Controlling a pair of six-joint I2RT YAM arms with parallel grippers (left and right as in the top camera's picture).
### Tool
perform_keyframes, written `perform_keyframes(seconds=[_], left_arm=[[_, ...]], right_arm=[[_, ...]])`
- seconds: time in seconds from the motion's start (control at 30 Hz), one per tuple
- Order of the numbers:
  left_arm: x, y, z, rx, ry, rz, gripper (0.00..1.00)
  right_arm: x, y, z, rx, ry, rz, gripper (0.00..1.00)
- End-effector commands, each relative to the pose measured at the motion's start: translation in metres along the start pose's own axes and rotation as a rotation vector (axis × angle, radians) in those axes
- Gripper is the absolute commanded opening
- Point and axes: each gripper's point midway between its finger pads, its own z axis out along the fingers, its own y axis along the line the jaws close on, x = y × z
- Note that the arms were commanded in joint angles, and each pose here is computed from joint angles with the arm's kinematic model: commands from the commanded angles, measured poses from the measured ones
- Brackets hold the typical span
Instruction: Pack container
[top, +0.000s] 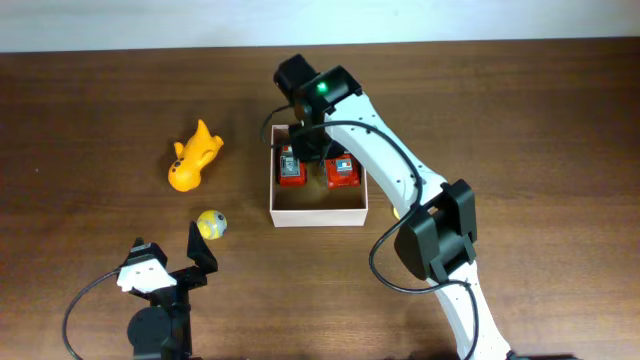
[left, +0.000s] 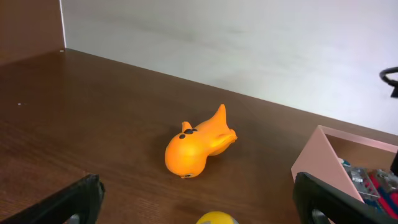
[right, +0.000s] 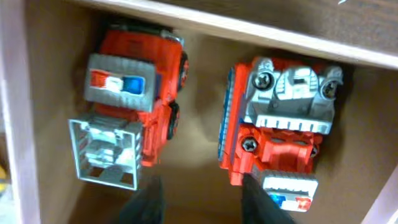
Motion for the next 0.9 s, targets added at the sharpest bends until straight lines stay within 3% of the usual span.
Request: perform_keyframes(seconds=[0.0, 0.17, 0.57, 0.87], left_arm=[[0.001, 0.000, 0.000, 0.003, -0.001, 0.019, 0.99], [0.001, 0.000, 0.000, 0.003, -0.001, 0.019, 0.99], [0.001, 0.000, 0.000, 0.003, -0.001, 0.019, 0.99], [0.001, 0.000, 0.000, 0.003, -0.001, 0.019, 0.99]], right_arm=[[0.001, 0.001, -0.003, -0.005, -0.004, -0.005, 0.23], [-0.002, 0.002, -0.003, -0.008, -0.015, -0.005, 0.04], [0.017, -0.005, 0.040, 0.021, 0.055, -0.006, 0.04], [0.006, 0.002, 0.047, -0.016, 0.011, -0.029, 0.04]])
